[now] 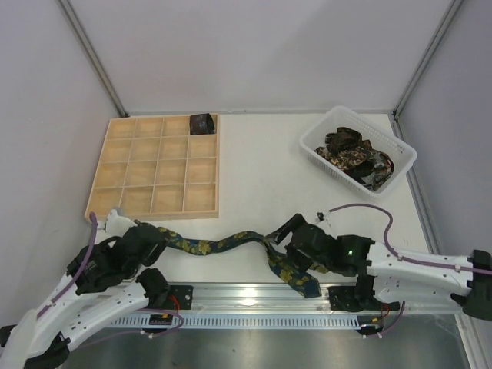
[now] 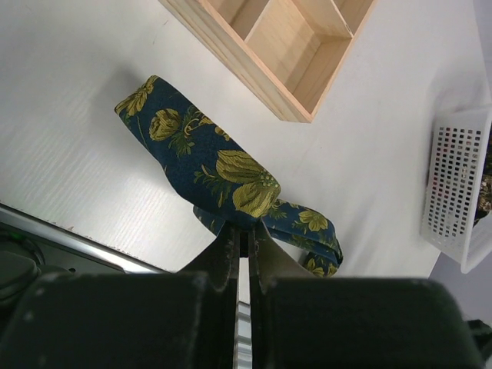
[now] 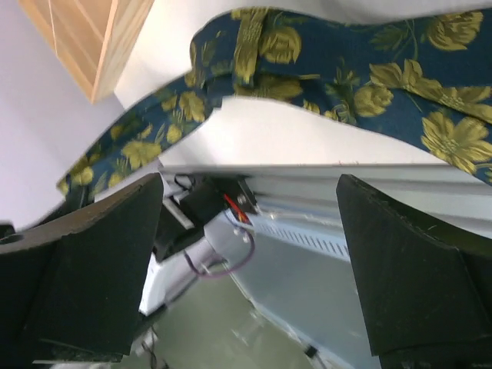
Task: Roll the ties
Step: Flatten the tie
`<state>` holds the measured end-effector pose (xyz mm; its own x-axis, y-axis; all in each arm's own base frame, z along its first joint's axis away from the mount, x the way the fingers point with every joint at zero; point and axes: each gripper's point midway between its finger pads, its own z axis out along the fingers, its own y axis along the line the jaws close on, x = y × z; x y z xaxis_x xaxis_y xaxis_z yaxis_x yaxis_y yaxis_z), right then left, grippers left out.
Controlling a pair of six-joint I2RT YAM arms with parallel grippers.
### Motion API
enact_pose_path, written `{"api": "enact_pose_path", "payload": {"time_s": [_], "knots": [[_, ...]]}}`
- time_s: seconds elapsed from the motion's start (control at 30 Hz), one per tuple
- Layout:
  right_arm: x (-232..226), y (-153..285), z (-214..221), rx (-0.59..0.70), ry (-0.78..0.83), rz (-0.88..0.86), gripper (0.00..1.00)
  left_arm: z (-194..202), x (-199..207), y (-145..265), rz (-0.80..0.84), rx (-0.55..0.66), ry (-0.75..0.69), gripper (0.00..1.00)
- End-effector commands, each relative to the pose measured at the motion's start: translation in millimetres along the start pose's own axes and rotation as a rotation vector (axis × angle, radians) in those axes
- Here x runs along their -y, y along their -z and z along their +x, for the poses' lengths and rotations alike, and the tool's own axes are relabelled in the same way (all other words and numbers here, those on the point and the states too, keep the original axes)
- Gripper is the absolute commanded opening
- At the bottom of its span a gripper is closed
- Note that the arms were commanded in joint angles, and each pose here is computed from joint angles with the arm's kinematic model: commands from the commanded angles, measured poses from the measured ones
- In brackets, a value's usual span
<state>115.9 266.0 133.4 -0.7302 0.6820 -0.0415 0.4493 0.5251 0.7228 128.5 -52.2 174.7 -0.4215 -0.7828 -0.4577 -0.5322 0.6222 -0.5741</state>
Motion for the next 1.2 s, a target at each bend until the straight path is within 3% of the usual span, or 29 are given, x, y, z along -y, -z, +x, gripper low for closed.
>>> {"api": "enact_pose_path", "payload": {"time_s": [0.0, 0.3, 0.63, 0.9, 1.07, 1.1, 1.17], "knots": [[-50, -15, -25, 0.171, -0.653, -0.114, 1.0, -6, -22, 10, -0.05, -0.003, -0.088, 0.01], [-58, -69, 13, 0.246, -0.761, -0.157, 1.0, -3, -11, 18, 0.01, -0.045, -0.15, 0.02], [-57, -108, 3, 0.359, -0.746, -0.207, 0.98, -3, -11, 25, 0.035, -0.071, -0.251, 0.05], [32, -75, -51, 0.517, -0.544, -0.02, 0.95, -4, -15, 28, 0.063, -0.075, -0.288, 0.09], [81, -40, -98, 0.558, -0.308, 0.132, 0.99, 14, -7, 18, 0.096, -0.125, -0.338, 0.08], [91, -34, -103, 0.509, -0.211, 0.155, 1.0, 16, -7, 16, 0.091, -0.13, -0.349, 0.08], [105, -27, -128, 0.521, -0.234, 0.2, 0.99, 25, -5, 9, 0.073, -0.156, -0.356, 0.12]]}}
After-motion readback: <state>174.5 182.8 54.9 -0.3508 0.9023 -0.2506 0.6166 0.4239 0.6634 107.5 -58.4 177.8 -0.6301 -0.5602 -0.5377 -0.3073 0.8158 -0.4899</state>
